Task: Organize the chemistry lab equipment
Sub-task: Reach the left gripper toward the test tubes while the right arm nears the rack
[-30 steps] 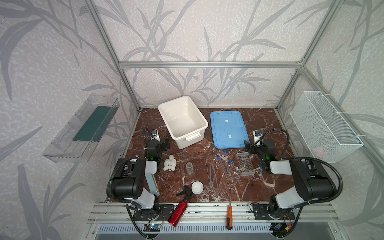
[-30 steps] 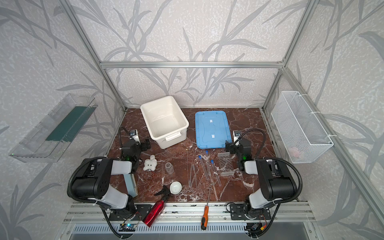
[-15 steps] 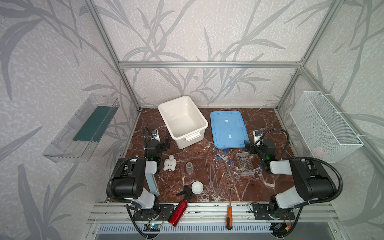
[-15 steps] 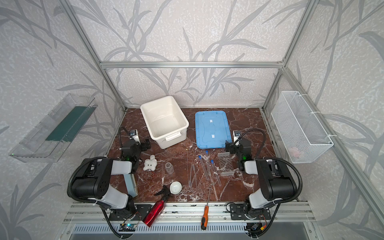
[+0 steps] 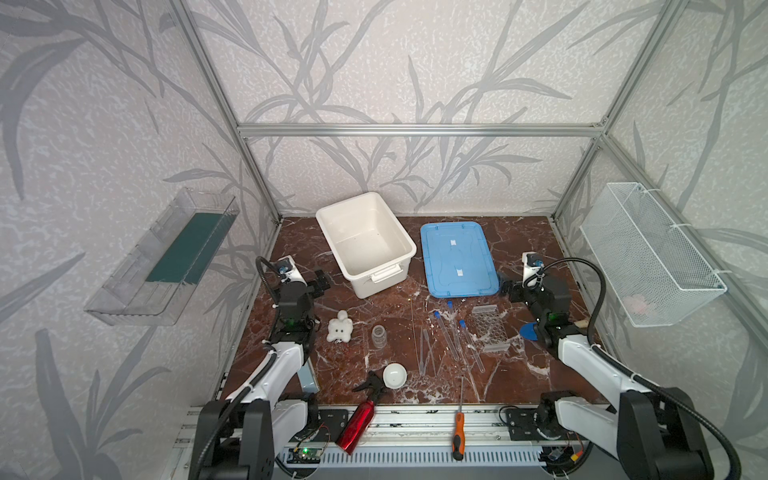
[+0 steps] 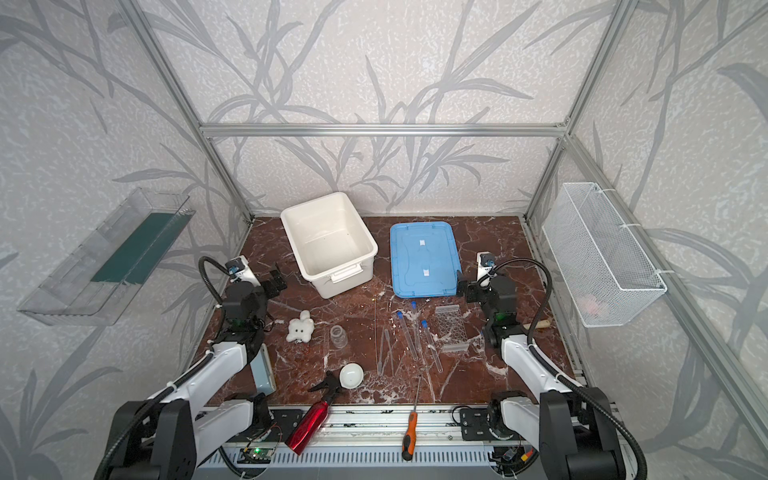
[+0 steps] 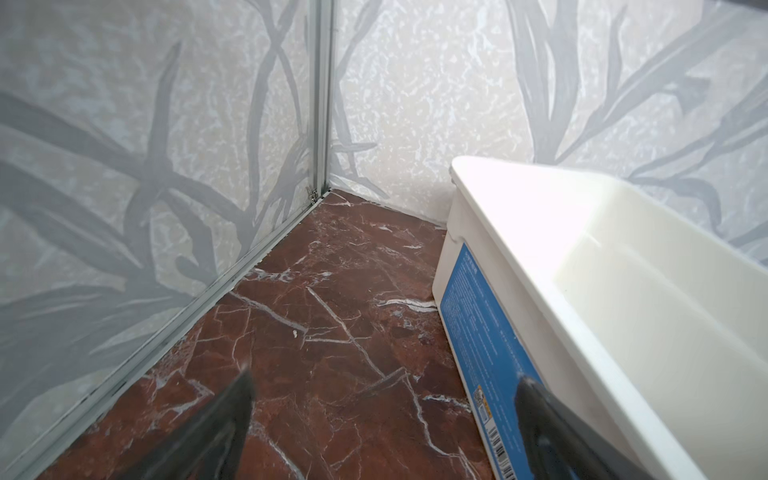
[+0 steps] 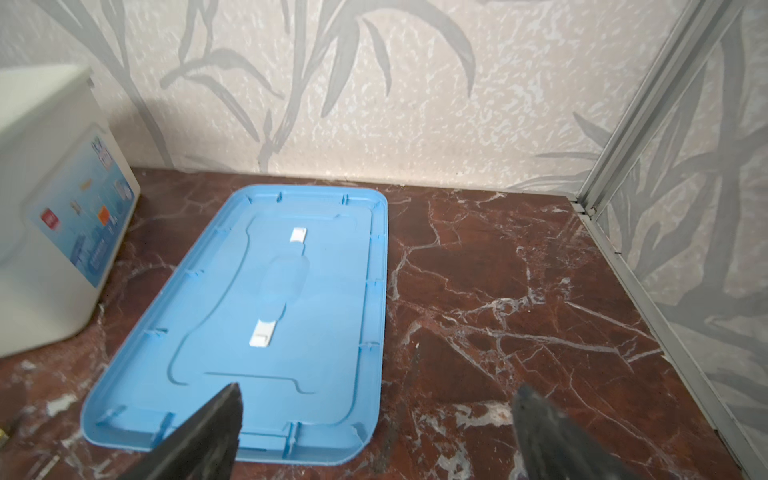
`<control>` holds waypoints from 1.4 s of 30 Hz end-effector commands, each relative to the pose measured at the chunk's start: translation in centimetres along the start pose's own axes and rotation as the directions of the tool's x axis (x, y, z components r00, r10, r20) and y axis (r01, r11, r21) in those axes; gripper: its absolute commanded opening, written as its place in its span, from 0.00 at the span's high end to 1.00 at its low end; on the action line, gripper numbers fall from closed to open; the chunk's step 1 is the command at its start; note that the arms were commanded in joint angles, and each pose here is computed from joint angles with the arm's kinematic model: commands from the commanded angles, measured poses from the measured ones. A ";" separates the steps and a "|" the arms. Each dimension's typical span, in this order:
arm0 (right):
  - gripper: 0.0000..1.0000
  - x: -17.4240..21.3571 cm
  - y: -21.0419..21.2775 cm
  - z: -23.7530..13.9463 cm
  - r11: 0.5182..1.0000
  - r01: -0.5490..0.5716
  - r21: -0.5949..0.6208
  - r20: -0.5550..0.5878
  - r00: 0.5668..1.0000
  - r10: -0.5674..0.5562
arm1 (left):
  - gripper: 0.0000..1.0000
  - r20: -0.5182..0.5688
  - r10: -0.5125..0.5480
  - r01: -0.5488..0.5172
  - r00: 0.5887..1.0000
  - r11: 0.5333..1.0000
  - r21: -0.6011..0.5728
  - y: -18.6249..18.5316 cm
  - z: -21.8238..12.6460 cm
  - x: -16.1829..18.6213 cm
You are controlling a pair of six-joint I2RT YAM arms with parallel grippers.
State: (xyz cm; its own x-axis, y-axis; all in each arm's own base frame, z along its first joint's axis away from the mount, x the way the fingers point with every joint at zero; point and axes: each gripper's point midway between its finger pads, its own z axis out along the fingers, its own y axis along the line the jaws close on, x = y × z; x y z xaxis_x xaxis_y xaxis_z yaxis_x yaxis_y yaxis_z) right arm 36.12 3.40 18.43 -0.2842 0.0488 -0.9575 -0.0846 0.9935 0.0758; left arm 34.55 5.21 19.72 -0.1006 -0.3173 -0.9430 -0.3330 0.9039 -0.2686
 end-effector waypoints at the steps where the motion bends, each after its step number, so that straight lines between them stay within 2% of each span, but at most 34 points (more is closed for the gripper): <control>1: 0.01 -0.5 0.6 -1.4 0.985 -0.173 -0.016 -0.057 0.984 0.172 | 0.01 -0.066 -0.168 0.174 0.984 0.979 0.103 -2.4 -1.9 -1.5; 4: 0.01 -2.0 2.3 -2.4 0.979 -0.175 -0.108 -0.069 0.983 0.169 | 0.01 -0.074 -0.224 0.235 0.972 0.951 0.202 -4.9 -4.0 -4.2; 8: 0.01 -2.4 4.8 -3.3 0.948 -0.223 -0.229 -0.148 0.970 0.192 | 0.01 -0.195 -0.219 0.272 0.956 0.910 0.313 -9.4 -6.2 -5.4; 10: 0.00 -2.3 6.0 -3.5 0.928 -0.248 -0.277 -0.214 0.958 0.193 | 0.01 -0.263 -0.150 0.249 0.953 0.882 0.400 -13.3 -7.7 -5.6; 12: 0.00 -1.8 6.8 -3.7 0.918 -0.269 -0.290 -0.273 0.943 0.190 | 0.01 -0.297 -0.079 0.209 0.952 0.874 0.439 -16.3 -9.4 -5.3; 17: 0.02 -1.1 8.0 -4.1 0.920 -0.275 -0.279 -0.383 0.910 0.156 | 0.01 -0.380 0.075 0.129 0.922 0.865 0.485 -22.6 -12.7 -2.8; 22: 0.02 -0.3 9.1 -4.8 0.910 -0.294 -0.292 -0.459 0.878 0.136 | 0.01 -0.471 0.247 0.073 0.847 0.824 0.562 -28.4 -16.1 2.7; 26: 0.02 0.4 9.2 -5.3 0.909 -0.305 -0.285 -0.501 0.856 0.130 | 0.04 -0.546 0.296 0.089 0.784 0.817 0.570 -30.6 -17.7 7.8; 31: 0.02 1.3 9.5 -6.1 0.896 -0.337 -0.289 -0.540 0.830 0.138 | 0.11 -0.630 0.369 0.062 0.683 0.830 0.554 -31.9 -18.8 13.7; 34: 0.03 1.9 9.4 -6.5 0.900 -0.334 -0.281 -0.560 0.818 0.128 | 0.17 -0.696 0.372 0.100 0.614 0.838 0.536 -32.4 -19.4 16.9; 36: 0.03 2.5 9.4 -6.5 0.900 -0.335 -0.280 -0.568 0.814 0.126 | 0.21 -0.723 0.371 0.107 0.583 0.847 0.521 -32.4 -19.4 18.8; 38: 0.03 3.0 9.3 -6.5 0.901 -0.336 -0.274 -0.575 0.809 0.127 | 0.27 -0.732 0.392 0.081 0.557 0.852 0.518 -32.3 -19.3 20.3; 40: 0.03 3.2 9.3 -6.5 0.902 -0.336 -0.272 -0.578 0.806 0.125 | 0.32 -0.729 0.440 0.006 0.525 0.854 0.520 -31.8 -19.0 21.7; 42: 0.03 3.2 9.3 -6.4 0.902 -0.336 -0.273 -0.581 0.804 0.124 | 0.40 -0.744 0.479 -0.055 0.467 0.855 0.516 -31.3 -19.0 23.3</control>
State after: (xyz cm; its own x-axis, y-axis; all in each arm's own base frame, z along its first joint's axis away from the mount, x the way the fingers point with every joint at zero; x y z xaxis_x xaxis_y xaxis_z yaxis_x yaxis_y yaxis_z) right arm 28.99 11.89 18.20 -0.7786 0.1135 -0.6172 -0.2353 0.8590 0.4548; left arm 25.27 -35.82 10.65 -0.8819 0.0411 -0.4697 0.2155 0.9212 -0.3239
